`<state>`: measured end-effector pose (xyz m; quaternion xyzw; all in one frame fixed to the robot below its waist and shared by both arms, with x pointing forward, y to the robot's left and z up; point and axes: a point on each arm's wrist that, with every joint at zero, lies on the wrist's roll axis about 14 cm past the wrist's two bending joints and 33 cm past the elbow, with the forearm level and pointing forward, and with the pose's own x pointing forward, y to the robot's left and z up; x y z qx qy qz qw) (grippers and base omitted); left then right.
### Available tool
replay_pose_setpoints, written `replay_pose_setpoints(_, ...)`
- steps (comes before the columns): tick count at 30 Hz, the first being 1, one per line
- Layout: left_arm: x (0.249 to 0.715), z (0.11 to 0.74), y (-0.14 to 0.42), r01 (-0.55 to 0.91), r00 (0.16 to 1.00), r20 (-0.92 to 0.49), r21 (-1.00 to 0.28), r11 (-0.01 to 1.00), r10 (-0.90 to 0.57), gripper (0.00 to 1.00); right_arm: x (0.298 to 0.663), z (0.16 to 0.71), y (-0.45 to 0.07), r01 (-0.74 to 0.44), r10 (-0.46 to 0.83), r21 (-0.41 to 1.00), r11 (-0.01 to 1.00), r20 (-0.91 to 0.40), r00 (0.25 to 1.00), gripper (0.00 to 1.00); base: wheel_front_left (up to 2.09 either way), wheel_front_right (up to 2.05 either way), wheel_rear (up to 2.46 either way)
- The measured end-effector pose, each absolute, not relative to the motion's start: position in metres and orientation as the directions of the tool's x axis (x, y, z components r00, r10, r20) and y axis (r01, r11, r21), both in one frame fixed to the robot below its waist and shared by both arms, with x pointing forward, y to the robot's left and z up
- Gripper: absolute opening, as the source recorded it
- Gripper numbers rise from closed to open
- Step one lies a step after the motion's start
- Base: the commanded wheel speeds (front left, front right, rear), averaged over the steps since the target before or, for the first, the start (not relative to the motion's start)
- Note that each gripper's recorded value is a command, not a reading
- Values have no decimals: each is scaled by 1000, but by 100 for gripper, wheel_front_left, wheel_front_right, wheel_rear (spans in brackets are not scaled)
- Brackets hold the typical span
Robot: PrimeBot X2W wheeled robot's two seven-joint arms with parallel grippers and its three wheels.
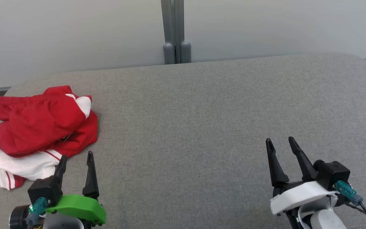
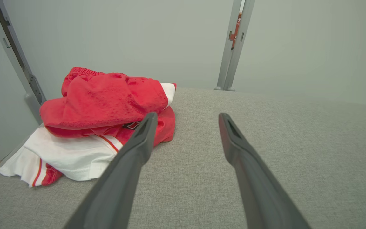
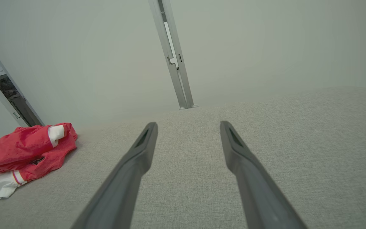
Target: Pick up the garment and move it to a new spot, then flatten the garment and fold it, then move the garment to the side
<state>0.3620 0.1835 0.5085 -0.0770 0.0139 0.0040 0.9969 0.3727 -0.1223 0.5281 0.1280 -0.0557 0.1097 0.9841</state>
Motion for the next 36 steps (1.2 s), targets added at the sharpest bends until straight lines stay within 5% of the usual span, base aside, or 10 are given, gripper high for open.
replay_pose_setpoints(36,358,516,191,-44,999,-12,-74,996,43,100,375,526,-151,-152,139,134,979,101,985,100,0,0,0)
